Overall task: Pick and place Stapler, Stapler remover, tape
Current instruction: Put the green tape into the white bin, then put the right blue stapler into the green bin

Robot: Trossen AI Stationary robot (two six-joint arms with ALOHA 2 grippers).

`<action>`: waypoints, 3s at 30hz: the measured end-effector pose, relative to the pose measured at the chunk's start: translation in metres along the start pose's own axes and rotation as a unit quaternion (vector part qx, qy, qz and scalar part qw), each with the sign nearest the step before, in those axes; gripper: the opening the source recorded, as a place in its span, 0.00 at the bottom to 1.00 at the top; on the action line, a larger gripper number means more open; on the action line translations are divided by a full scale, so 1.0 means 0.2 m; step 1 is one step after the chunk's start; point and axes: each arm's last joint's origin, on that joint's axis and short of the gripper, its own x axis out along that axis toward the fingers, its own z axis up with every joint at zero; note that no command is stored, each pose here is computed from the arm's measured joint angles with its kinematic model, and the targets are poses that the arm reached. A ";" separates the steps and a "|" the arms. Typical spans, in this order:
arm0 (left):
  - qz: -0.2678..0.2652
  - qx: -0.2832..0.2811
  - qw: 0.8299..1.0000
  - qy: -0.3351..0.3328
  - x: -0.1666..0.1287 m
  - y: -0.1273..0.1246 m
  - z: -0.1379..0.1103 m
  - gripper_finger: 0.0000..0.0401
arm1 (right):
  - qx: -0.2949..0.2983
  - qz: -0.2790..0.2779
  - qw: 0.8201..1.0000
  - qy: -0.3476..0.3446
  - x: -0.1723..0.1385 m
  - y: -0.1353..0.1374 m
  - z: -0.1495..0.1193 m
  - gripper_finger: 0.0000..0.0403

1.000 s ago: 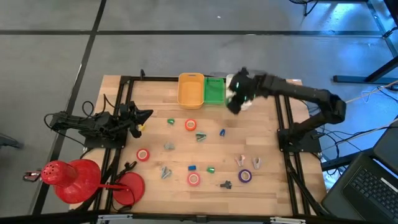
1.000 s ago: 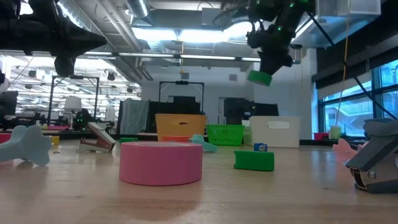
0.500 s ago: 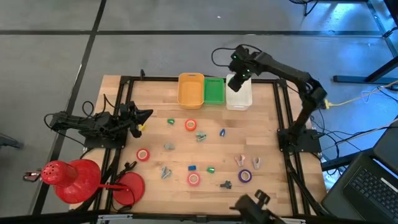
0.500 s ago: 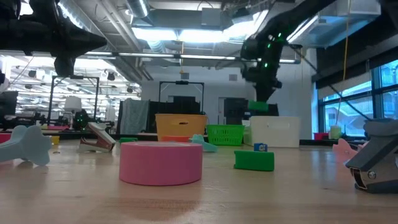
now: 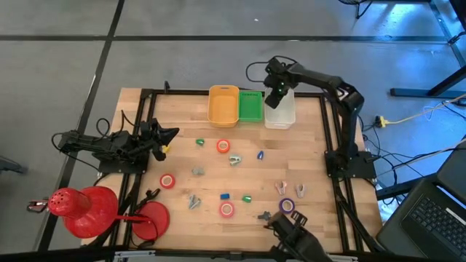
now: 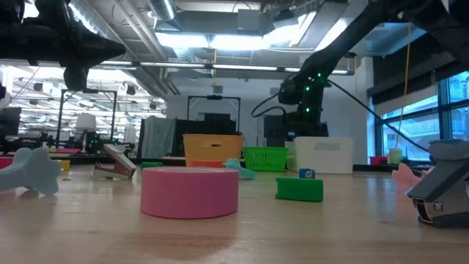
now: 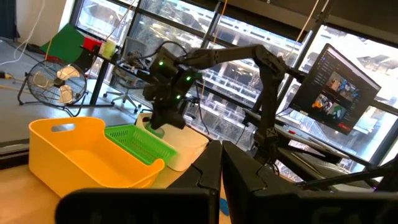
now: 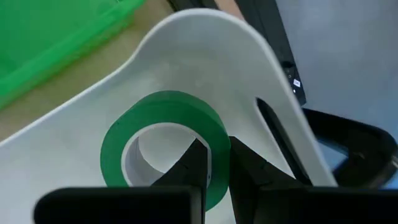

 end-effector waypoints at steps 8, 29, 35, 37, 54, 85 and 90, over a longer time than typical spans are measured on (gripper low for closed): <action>0.004 0.004 1.000 0.009 0.00 0.00 -0.01 0.01 | -0.001 0.004 1.000 0.013 0.10 0.01 0.01 0.09; 0.007 0.008 1.000 0.017 0.00 0.01 -0.02 0.01 | 0.036 0.031 0.998 -0.043 -0.38 0.02 0.08 0.67; 0.006 0.008 1.000 0.017 0.00 0.01 -0.02 0.01 | 0.011 0.143 0.986 -0.079 -0.66 0.24 -0.04 0.64; 0.008 0.008 1.000 0.017 0.00 0.01 -0.02 0.01 | -0.014 0.199 0.975 -0.095 -0.74 0.37 -0.09 0.63; 0.014 0.032 0.999 0.031 0.00 0.01 -0.03 0.01 | -0.241 0.182 0.938 -0.170 -0.77 1.20 -0.62 0.59; 0.010 0.018 0.999 0.032 0.00 0.01 -0.04 0.01 | -0.708 0.010 0.703 -0.069 -0.08 1.34 -0.53 0.58; 0.010 0.019 0.999 0.032 0.00 0.01 -0.04 0.01 | -0.688 0.011 0.723 -0.054 -0.08 1.34 -0.53 0.42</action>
